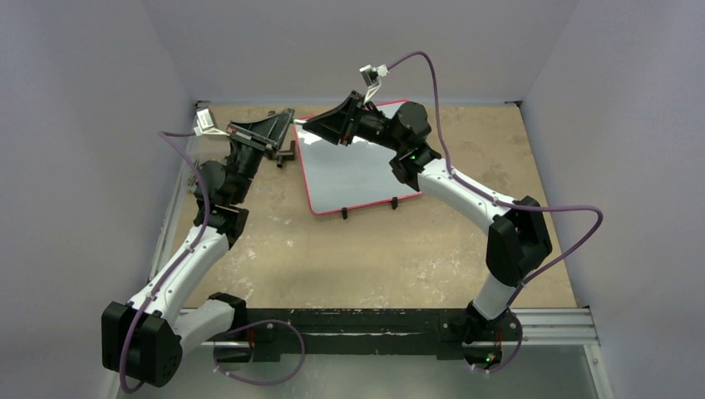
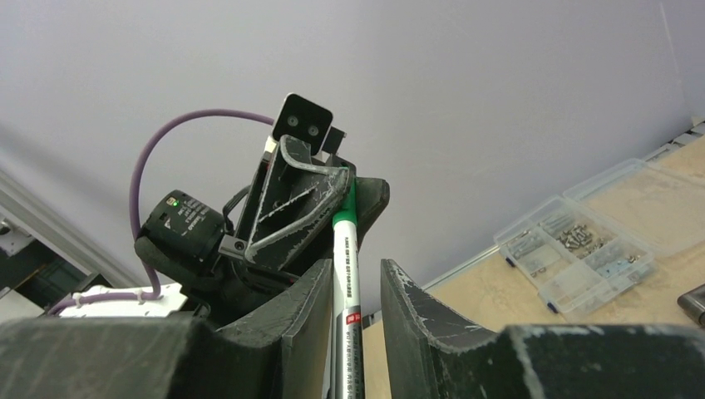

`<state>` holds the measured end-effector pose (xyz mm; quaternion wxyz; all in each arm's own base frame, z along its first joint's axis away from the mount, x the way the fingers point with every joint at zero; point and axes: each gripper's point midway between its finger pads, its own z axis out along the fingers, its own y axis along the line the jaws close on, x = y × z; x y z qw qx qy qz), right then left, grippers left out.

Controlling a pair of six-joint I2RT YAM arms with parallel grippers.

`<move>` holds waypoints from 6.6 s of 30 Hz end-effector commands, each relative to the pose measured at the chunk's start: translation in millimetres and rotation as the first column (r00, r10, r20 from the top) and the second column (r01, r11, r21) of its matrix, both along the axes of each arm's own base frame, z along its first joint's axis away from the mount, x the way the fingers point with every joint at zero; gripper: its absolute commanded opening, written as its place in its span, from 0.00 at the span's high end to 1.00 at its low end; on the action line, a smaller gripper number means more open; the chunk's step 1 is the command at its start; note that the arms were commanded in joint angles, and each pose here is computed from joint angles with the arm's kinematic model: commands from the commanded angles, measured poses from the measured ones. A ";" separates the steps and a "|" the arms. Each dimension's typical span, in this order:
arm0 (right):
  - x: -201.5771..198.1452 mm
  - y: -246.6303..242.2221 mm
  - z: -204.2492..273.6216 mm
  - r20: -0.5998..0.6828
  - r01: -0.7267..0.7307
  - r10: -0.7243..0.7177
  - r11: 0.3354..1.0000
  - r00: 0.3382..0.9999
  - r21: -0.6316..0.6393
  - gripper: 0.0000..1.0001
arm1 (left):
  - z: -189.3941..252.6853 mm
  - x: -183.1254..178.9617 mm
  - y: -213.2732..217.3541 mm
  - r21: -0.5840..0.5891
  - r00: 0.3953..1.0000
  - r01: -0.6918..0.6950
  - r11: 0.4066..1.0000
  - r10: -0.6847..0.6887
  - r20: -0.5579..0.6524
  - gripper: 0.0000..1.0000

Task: Write a sentence on the whiteboard
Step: Open the whiteboard marker at the center of the board, then place the pen cap at the center of the board, then write a sentence on the whiteboard.

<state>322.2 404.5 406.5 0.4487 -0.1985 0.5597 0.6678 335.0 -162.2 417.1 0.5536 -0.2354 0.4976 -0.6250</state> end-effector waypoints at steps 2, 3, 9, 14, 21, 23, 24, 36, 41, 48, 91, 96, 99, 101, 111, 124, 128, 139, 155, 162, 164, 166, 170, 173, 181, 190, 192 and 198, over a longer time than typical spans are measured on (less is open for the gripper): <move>-8.4 -1.4 25.9 0.074 -0.016 0.014 1.000 0.997 0.027 0.73 | 16.5 -11.0 -4.0 -0.018 0.996 0.030 0.999 -0.028 0.085 1.00; -8.5 -1.2 25.2 0.074 -0.017 0.015 1.000 0.997 0.026 0.74 | 16.6 -11.6 -4.1 -0.021 0.996 0.032 0.999 -0.030 0.086 1.00; -9.9 -3.9 30.2 0.111 -0.002 0.000 1.000 0.994 0.025 0.97 | 14.3 -10.3 -7.7 -0.032 0.996 0.052 0.998 -0.049 0.080 1.00; -11.8 -5.3 32.3 0.127 0.001 -0.004 1.000 0.992 0.024 1.00 | 11.4 -10.8 -9.0 -0.036 0.995 0.058 0.998 -0.055 0.078 1.00; -16.8 -10.7 32.3 0.156 0.014 -0.017 1.000 0.988 0.020 1.00 | 4.5 -15.4 -10.3 -0.018 0.995 0.067 0.998 -0.065 0.074 0.98; -18.0 -12.6 31.0 0.166 0.026 -0.028 1.000 0.986 0.009 1.00 | 0.6 -15.9 -8.5 -0.012 0.997 0.055 0.998 -0.054 0.060 0.96; -18.9 -13.6 30.7 0.169 0.030 -0.030 1.000 0.985 0.006 1.00 | -0.2 -16.3 -7.7 -0.007 0.997 0.049 0.999 -0.048 0.059 1.00; -40.1 -50.1 30.1 0.185 0.078 -0.085 0.996 0.979 0.049 1.00 | 4.3 -23.9 16.5 -0.047 0.991 -0.035 0.998 0.040 0.126 1.00; -42.9 -65.0 35.3 0.172 0.084 -0.099 0.992 0.980 0.093 1.00 | 3.2 -24.3 16.4 -0.049 0.992 -0.031 0.998 0.036 0.120 1.00; -43.1 -79.7 43.2 0.189 0.101 -0.123 0.988 0.974 0.120 1.00 | -7.7 -26.8 20.6 -0.045 0.994 -0.051 0.998 0.055 0.098 1.00; -29.0 -132.0 -102.1 0.146 0.356 -0.324 0.840 0.935 -0.409 1.00 | -285.5 -72.5 114.6 0.743 0.619 0.048 0.668 0.564 -0.547 1.00; -24.8 -136.4 -112.7 0.149 0.378 -0.349 0.817 0.925 -0.436 1.00 | -318.1 -77.9 112.9 0.727 0.539 0.131 0.673 0.567 -0.623 1.00; -23.1 -139.5 -116.8 0.162 0.391 -0.357 0.800 0.920 -0.456 1.00 | -332.1 -79.5 110.2 0.716 0.507 0.174 0.676 0.562 -0.654 0.99; -23.5 -140.2 -118.7 0.166 0.392 -0.356 0.795 0.920 -0.463 1.00 | -339.0 -80.5 110.4 0.713 0.487 0.192 0.675 0.565 -0.666 0.90; -19.4 -143.8 -132.6 0.169 0.405 -0.372 0.769 0.913 -0.495 1.00 | -341.2 -86.3 118.4 0.729 0.459 0.186 0.658 0.598 -0.657 0.36; -16.7 -150.0 -136.2 0.173 0.439 -0.410 0.749 0.896 -0.496 1.00 | -239.9 -33.4 81.9 0.772 0.771 0.141 0.620 0.421 -0.478 0.29; -16.5 -146.9 -134.2 0.158 0.426 -0.403 0.761 0.902 -0.490 1.00 | -194.1 2.0 58.8 0.781 0.868 0.124 0.612 0.315 -0.385 0.29; -21.0 -142.7 -121.1 0.162 0.407 -0.377 0.785 0.912 -0.467 1.00 | -163.9 117.4 47.3 0.790 0.949 0.229 0.569 0.051 -0.312 0.33; -5.1 -129.1 -117.9 0.160 0.388 -0.355 0.796 0.921 -0.464 1.00 | -209.9 150.2 42.1 0.639 0.919 0.395 0.660 -0.297 -0.261 0.47; 12.3 -116.9 -110.7 0.159 0.382 -0.348 0.806 0.924 -0.452 1.00 | -225.5 157.7 44.1 0.640 0.914 0.406 0.652 -0.296 -0.278 0.50; 18.1 -112.2 -105.7 0.160 0.382 -0.348 0.811 0.924 -0.443 1.00 | -227.1 160.2 42.9 0.632 0.910 0.415 0.655 -0.309 -0.277 0.53; 25.3 -108.1 -102.8 0.159 0.387 -0.353 0.813 0.922 -0.436 1.00 | -228.2 162.9 41.5 0.621 0.906 0.423 0.659 -0.327 -0.270 0.56; 40.4 -96.8 -102.3 0.162 0.398 -0.364 0.809 0.917 -0.432 1.00 | -227.0 164.8 38.7 0.611 0.900 0.434 0.662 -0.354 -0.256 0.64; 50.9 -86.2 -105.8 0.160 0.400 -0.368 0.804 0.916 -0.440 1.00 | -230.6 165.3 37.2 0.603 0.890 0.453 0.656 -0.371 -0.265 0.66; 70.5 -69.9 -103.1 0.169 0.408 -0.372 0.798 0.913 -0.443 1.00 | -230.8 166.1 31.8 0.562 0.862 0.501 0.658 -0.437 -0.257 0.70; 88.2 -56.3 -124.8 0.154 0.396 -0.369 0.787 0.917 -0.473 1.00 | -232.6 167.3 28.6 0.535 0.844 0.527 0.660 -0.477 -0.243 0.81; 93.0 -53.3 -126.4 0.157 0.412 -0.385 0.778 0.909 -0.475 1.00 | -232.6 167.0 28.3 0.534 0.843 0.529 0.659 -0.481 -0.241 0.85; 105.9 -42.7 -134.5 0.188 0.477 -0.445 0.733 0.876 -0.486 1.00 | -230.9 164.7 27.4 0.533 0.840 0.531 0.659 -0.492 -0.228 0.94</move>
